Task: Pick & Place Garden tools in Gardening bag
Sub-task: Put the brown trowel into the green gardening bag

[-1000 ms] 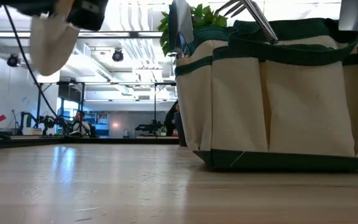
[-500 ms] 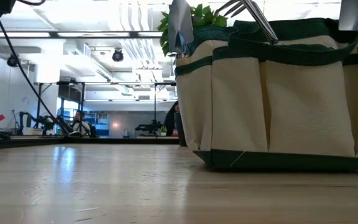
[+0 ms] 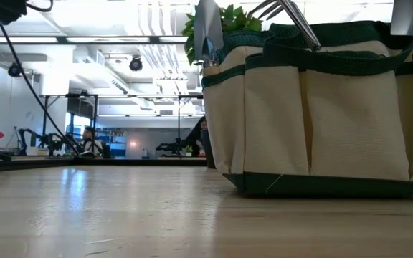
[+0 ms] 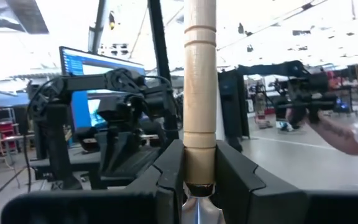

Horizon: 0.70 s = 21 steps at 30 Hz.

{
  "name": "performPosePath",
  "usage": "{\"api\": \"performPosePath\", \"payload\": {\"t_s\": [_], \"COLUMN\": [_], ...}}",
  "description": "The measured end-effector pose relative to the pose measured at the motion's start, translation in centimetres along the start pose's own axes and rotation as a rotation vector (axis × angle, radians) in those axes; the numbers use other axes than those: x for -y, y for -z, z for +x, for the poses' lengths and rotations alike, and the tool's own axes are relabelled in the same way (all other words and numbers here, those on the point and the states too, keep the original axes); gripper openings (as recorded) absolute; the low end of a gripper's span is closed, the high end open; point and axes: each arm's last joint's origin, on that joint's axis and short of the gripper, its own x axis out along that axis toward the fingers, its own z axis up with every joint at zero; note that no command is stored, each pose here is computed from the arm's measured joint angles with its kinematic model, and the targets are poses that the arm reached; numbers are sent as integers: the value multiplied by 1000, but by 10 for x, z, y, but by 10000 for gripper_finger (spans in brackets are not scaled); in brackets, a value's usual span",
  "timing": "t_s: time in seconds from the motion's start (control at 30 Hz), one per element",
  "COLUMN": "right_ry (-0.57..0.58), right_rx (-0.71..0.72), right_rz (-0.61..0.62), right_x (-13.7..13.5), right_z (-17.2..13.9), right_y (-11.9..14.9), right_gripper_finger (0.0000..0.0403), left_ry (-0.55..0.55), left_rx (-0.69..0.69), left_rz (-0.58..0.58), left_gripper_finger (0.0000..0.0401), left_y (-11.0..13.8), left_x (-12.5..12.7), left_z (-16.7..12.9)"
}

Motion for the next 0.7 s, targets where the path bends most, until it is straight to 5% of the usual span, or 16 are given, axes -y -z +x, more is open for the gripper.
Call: {"api": "performPosePath", "payload": {"t_s": [0.7], "right_ry": [-42], "right_rx": [235], "right_rz": [10], "right_x": [-16], "right_z": [7], "right_y": [-16], "right_gripper_finger": [78], "left_ry": [-84], "left_rx": [2], "left_rz": [18], "left_gripper_finger": [65], "left_y": [23], "left_x": [-37], "left_z": [55]}}
